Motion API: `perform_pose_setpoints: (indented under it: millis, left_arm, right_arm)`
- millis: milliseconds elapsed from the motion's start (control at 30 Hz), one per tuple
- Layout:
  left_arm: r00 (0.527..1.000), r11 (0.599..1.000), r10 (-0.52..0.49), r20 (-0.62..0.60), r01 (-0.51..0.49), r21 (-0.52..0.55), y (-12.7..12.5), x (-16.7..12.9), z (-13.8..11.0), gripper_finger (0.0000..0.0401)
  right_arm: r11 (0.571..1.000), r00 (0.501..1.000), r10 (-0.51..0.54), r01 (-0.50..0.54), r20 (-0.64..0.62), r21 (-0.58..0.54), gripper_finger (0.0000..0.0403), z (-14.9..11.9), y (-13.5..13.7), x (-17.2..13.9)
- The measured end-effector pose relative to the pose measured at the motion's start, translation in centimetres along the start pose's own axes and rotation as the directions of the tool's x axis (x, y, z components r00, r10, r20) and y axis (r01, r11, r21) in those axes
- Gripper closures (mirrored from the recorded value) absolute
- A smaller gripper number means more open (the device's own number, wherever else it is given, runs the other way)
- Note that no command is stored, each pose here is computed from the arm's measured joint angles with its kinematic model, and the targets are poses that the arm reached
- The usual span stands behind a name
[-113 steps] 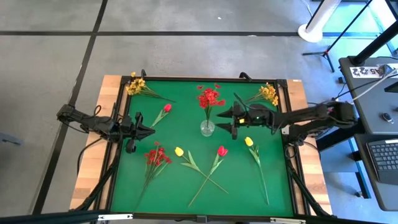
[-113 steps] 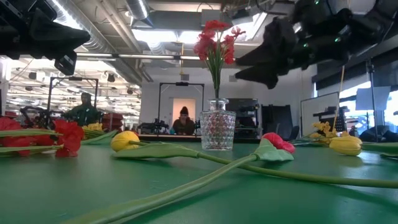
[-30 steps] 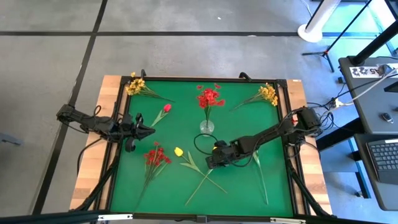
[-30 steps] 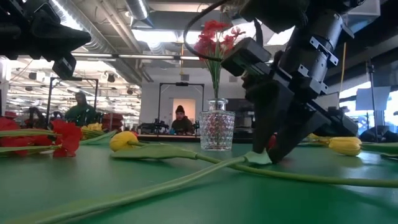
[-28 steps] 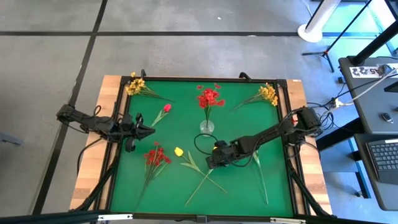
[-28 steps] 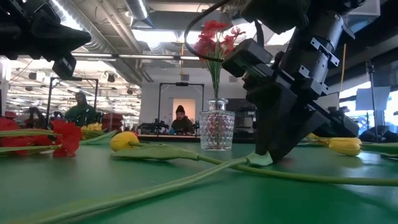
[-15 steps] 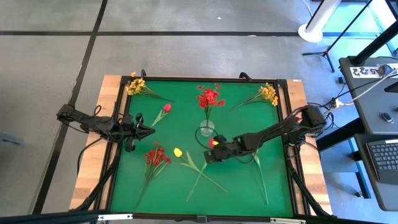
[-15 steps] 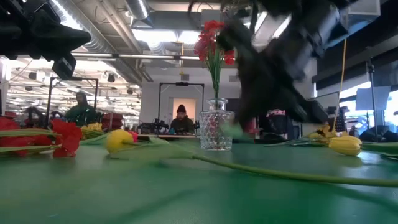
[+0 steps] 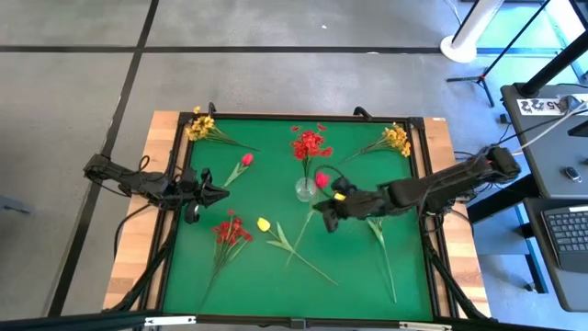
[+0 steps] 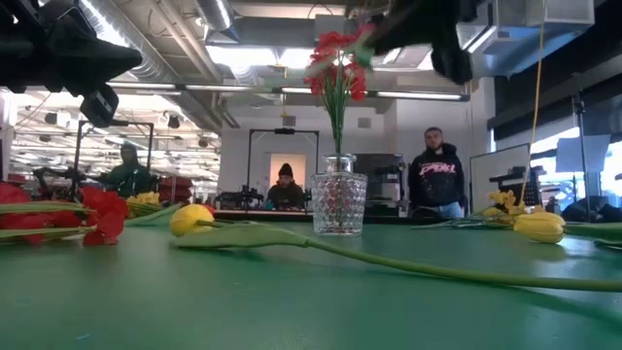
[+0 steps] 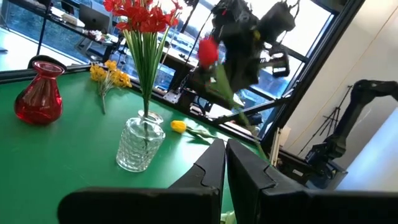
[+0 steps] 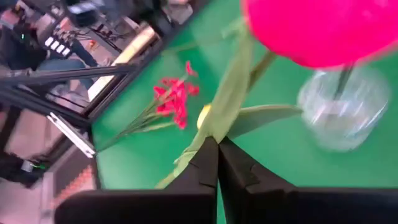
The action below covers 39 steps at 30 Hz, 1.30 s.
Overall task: Sort flowers into vase by color
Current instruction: Put the bottom red flower into the transparent vase
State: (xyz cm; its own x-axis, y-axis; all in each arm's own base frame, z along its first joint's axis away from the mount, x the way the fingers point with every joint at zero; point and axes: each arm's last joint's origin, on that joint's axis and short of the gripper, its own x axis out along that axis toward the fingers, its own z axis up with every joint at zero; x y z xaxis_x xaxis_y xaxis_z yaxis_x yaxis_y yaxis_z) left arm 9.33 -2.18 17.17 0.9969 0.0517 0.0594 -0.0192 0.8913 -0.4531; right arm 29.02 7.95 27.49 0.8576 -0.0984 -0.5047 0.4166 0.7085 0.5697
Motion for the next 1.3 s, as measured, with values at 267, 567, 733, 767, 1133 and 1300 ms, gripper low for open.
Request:
perform_pose_setpoints:
  millis: [267,567,733,767,1133,1300]
  left_arm:
    - [1.000,0.999,-0.002,0.005,0.003,-0.038,0.0,0.0,0.1,0.0387]
    - [1.000,0.996,-0.003,0.016,0.004,-0.084,-0.1,0.0,0.2,0.0387]
    - [0.999,0.996,-0.006,0.033,0.009,-0.092,-0.1,0.0,0.3,0.0387]
    - [0.999,0.996,-0.007,0.036,0.010,-0.093,-0.1,0.0,0.3,0.0387]
    - [0.999,0.996,-0.008,0.039,0.012,-0.093,-0.1,0.0,0.4,0.0387]
    - [0.999,0.996,-0.008,0.038,0.012,-0.093,-0.1,0.0,0.4,0.0387]
  right_arm:
    - [0.867,0.972,-0.053,0.159,0.229,-0.472,0.0402,3.6,1.5,-3.8]
    - [0.567,0.874,-0.193,0.470,0.446,-0.676,0.0403,5.6,2.4,-4.9]
    - [0.518,0.863,-0.218,0.498,0.456,-0.695,0.0403,6.1,1.9,-4.7]
    - [0.508,0.859,-0.224,0.506,0.460,-0.697,0.0403,6.3,1.7,-4.6]
    - [0.482,0.848,-0.225,0.525,0.479,-0.701,0.0403,8.1,0.8,-4.2]
    - [0.467,0.838,-0.205,0.537,0.505,-0.703,0.0403,8.5,1.0,-4.3]
